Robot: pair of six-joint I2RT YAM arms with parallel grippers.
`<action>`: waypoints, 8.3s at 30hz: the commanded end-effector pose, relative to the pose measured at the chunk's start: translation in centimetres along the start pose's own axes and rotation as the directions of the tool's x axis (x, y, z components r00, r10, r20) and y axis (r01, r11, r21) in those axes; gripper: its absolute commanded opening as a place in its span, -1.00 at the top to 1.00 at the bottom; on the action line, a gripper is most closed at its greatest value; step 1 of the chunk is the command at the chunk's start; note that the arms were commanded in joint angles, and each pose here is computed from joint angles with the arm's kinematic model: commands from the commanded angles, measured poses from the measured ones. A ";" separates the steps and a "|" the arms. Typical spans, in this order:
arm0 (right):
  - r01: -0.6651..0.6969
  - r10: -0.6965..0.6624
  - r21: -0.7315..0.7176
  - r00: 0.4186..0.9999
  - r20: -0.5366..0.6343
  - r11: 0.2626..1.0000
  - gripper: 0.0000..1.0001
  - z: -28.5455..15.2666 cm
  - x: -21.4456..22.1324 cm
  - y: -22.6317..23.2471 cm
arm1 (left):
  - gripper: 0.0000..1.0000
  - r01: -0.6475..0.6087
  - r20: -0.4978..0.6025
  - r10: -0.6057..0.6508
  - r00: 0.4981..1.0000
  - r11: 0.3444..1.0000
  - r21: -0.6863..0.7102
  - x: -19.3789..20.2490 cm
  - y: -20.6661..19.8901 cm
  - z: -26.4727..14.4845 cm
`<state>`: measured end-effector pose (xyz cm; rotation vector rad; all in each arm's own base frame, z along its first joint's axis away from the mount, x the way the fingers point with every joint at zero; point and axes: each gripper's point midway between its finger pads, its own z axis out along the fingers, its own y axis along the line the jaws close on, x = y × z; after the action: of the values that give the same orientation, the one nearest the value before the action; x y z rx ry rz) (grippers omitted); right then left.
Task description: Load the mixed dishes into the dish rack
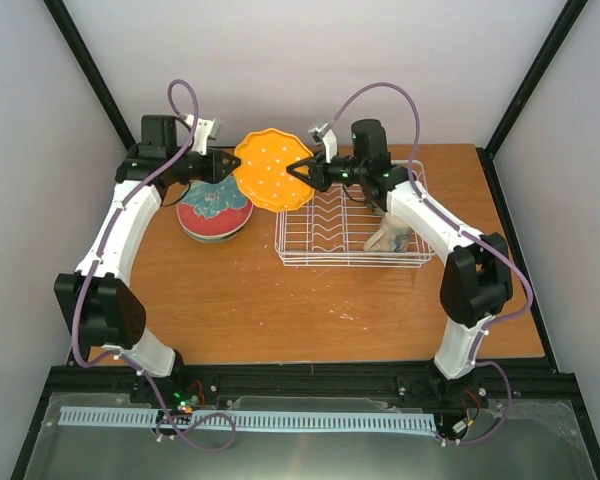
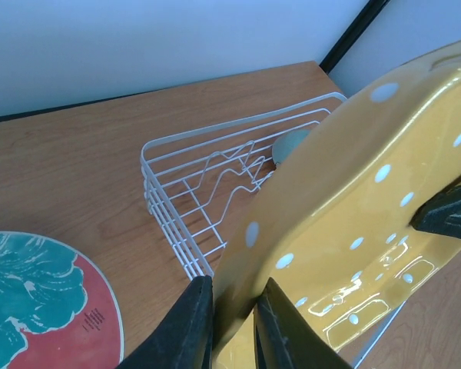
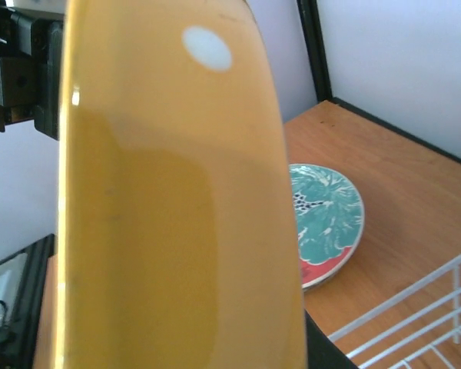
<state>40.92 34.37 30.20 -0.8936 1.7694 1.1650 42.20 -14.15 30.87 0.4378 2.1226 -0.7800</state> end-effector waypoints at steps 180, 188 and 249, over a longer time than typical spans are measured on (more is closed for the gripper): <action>0.622 -0.587 0.450 0.775 -0.233 0.641 -0.49 -4.7 3.6 -17.3 | 0.16 -0.047 -0.035 0.041 0.999 0.977 -0.208 -0.9 9.1 7.5; 0.566 -0.618 0.564 0.777 -0.120 0.601 -0.54 -6.2 -0.9 -16.6 | 0.14 -0.078 -0.088 0.050 0.995 0.930 -0.359 -0.1 11.1 5.4; 0.015 -0.169 0.490 0.947 0.272 0.872 -0.57 -15.3 -5.0 -4.5 | 0.91 0.265 -0.293 -0.460 0.838 0.813 -0.519 15.2 26.5 3.4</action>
<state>43.68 19.05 35.84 -0.4502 1.6533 0.6952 48.45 5.40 7.01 -0.1347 2.7532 -0.3335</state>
